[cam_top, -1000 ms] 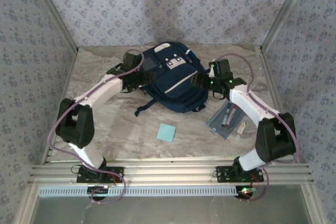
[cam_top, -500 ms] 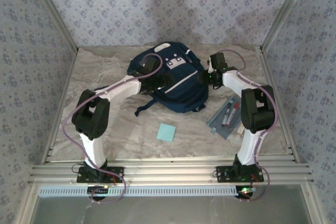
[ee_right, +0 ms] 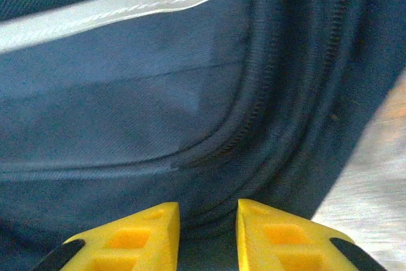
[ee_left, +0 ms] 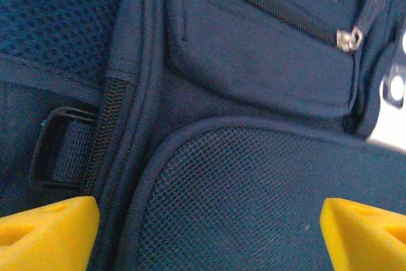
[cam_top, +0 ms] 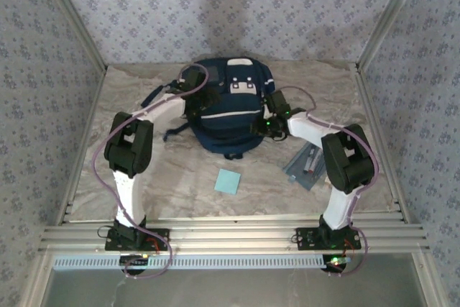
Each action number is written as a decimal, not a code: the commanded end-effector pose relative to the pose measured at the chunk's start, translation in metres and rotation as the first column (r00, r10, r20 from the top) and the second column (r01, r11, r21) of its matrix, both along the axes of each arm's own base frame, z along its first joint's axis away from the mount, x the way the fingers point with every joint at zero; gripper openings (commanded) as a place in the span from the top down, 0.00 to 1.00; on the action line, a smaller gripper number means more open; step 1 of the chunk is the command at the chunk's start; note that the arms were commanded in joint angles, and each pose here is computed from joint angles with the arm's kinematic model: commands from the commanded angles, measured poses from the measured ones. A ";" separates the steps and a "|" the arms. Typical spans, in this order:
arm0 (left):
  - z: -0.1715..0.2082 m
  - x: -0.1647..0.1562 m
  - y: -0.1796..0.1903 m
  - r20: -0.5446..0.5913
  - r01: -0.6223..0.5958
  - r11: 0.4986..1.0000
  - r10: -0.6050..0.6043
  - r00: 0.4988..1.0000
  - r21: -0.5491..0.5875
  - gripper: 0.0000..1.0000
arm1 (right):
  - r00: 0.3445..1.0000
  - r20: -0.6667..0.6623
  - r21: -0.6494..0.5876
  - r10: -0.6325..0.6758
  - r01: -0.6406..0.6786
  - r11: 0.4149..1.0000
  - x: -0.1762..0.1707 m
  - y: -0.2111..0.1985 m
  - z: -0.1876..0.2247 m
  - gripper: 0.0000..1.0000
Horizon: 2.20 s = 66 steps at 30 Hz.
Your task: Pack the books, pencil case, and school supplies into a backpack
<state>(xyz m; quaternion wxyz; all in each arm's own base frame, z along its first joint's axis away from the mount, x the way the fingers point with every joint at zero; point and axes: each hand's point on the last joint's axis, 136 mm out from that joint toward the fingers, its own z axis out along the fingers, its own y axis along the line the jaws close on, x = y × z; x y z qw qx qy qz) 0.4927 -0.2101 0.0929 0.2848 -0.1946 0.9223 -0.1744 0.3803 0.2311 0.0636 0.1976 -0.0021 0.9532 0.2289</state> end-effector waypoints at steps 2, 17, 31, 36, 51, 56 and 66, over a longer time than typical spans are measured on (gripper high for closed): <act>0.000 -0.003 0.006 -0.035 0.071 0.997 -0.069 0.997 0.036 0.10 | 0.989 0.034 0.246 0.145 -0.149 0.958 -0.013 0.085 0.049 0.63; 0.048 -0.042 -0.032 -0.085 0.388 0.867 -0.382 0.920 0.311 0.11 | 0.987 0.148 0.117 -0.066 0.049 0.992 0.029 -0.040 0.109 0.49; 0.020 -0.066 -0.153 -0.225 0.628 0.657 -0.595 0.772 0.417 0.30 | 0.973 0.111 0.083 -0.202 0.194 0.977 0.027 -0.116 0.083 0.53; 0.003 -0.066 -0.156 -0.290 0.634 0.586 -0.577 0.763 0.505 0.33 | 0.974 0.102 0.092 -0.201 0.192 0.977 0.025 -0.115 0.078 0.57; -0.020 -0.077 -0.143 -0.368 0.632 0.549 -0.521 0.771 0.546 0.57 | 0.973 0.096 0.094 -0.208 0.199 0.975 0.025 -0.115 0.076 0.62; 0.017 -0.086 -0.151 -0.315 0.633 0.600 -0.555 0.770 0.490 0.43 | 0.973 0.097 0.096 -0.209 0.199 0.975 0.025 -0.115 0.077 0.62; 0.002 -0.090 -0.136 -0.359 0.643 0.568 -0.538 0.762 0.514 0.48 | 0.975 0.093 0.098 -0.204 0.195 0.976 0.026 -0.110 0.077 0.62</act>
